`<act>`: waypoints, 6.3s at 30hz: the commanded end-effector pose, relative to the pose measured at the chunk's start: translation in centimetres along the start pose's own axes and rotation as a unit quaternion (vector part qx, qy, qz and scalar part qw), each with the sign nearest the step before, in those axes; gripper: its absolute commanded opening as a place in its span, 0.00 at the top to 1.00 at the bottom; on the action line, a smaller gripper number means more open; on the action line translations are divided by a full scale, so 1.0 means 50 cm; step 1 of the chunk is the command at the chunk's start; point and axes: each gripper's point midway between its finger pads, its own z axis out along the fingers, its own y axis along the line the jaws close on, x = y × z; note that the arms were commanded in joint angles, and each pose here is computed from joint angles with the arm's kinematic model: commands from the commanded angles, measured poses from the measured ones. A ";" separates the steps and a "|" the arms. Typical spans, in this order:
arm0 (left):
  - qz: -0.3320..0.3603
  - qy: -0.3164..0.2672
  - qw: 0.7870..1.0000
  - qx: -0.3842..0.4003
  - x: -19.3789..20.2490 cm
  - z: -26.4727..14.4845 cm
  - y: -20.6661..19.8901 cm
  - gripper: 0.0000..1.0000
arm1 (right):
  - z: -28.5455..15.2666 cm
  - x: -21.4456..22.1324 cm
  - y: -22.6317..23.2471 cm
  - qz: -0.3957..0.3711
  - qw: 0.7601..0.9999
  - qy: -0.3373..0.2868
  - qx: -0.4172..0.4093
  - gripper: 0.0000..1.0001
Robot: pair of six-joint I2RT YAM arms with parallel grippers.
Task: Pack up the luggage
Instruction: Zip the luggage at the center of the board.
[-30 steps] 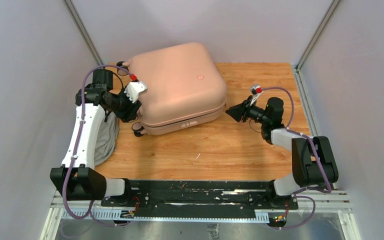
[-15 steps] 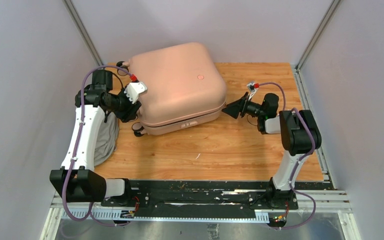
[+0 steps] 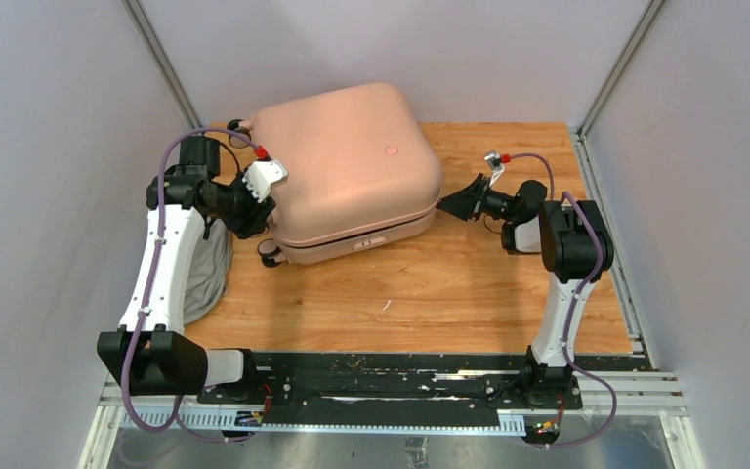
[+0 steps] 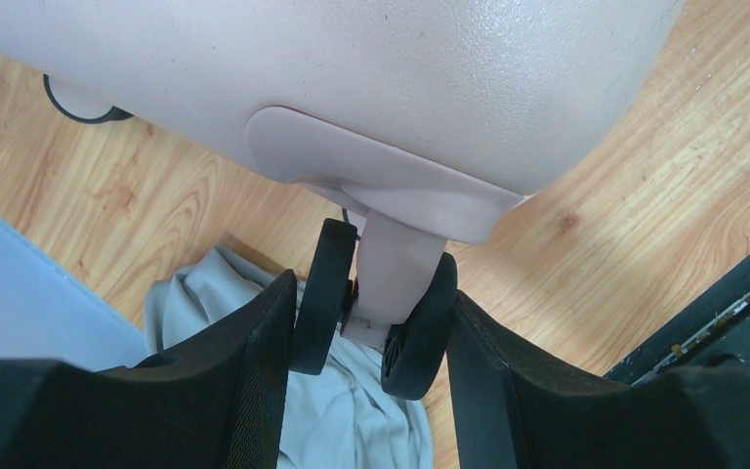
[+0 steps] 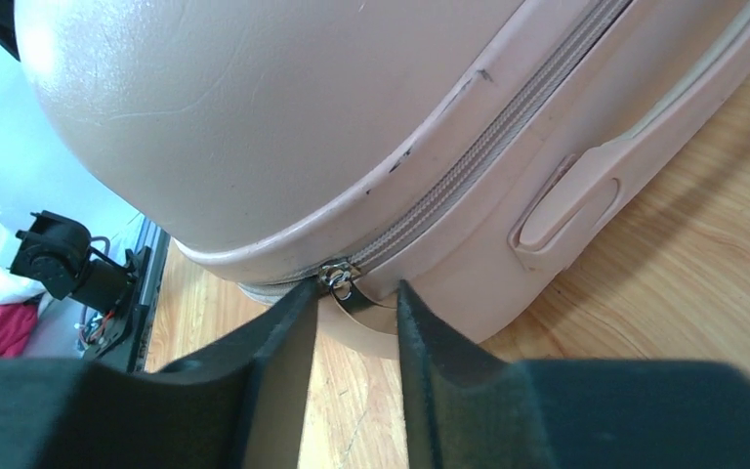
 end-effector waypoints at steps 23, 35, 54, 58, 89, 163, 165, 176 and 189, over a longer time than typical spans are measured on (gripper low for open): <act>0.009 -0.047 0.998 -0.049 -0.052 -0.032 0.042 1.00 | 0.016 -0.010 0.058 -0.011 1.000 -0.005 -0.029 0.74; 0.010 -0.050 0.997 -0.051 -0.055 -0.036 0.041 1.00 | 0.022 -0.001 0.024 0.000 1.000 -0.002 -0.013 0.55; 0.018 -0.048 0.997 -0.050 -0.052 -0.042 0.035 1.00 | 0.016 -0.028 -0.059 -0.015 0.999 -0.002 0.052 0.58; 0.018 -0.049 0.997 -0.050 -0.052 -0.043 0.035 1.00 | 0.025 -0.047 -0.032 -0.019 1.000 -0.011 0.003 0.59; 0.011 -0.056 0.998 -0.039 -0.055 -0.047 0.019 1.00 | -0.017 -0.055 -0.021 -0.018 0.999 -0.022 0.029 0.98; -0.143 0.056 0.953 -0.262 -0.020 -0.079 0.324 0.13 | 0.057 -0.213 -0.257 0.027 0.930 0.017 0.367 0.45; -0.157 0.072 0.947 -0.272 0.006 -0.060 0.331 0.14 | 0.116 -0.188 -0.272 0.015 0.933 0.052 0.356 0.44; -0.177 0.086 0.965 -0.172 0.025 0.139 0.318 0.15 | 0.253 -0.003 -0.233 0.020 0.939 0.162 0.302 0.51; -0.038 0.000 0.998 -0.046 -0.227 0.264 0.218 0.08 | 0.045 0.169 0.011 0.045 0.919 0.169 0.352 0.80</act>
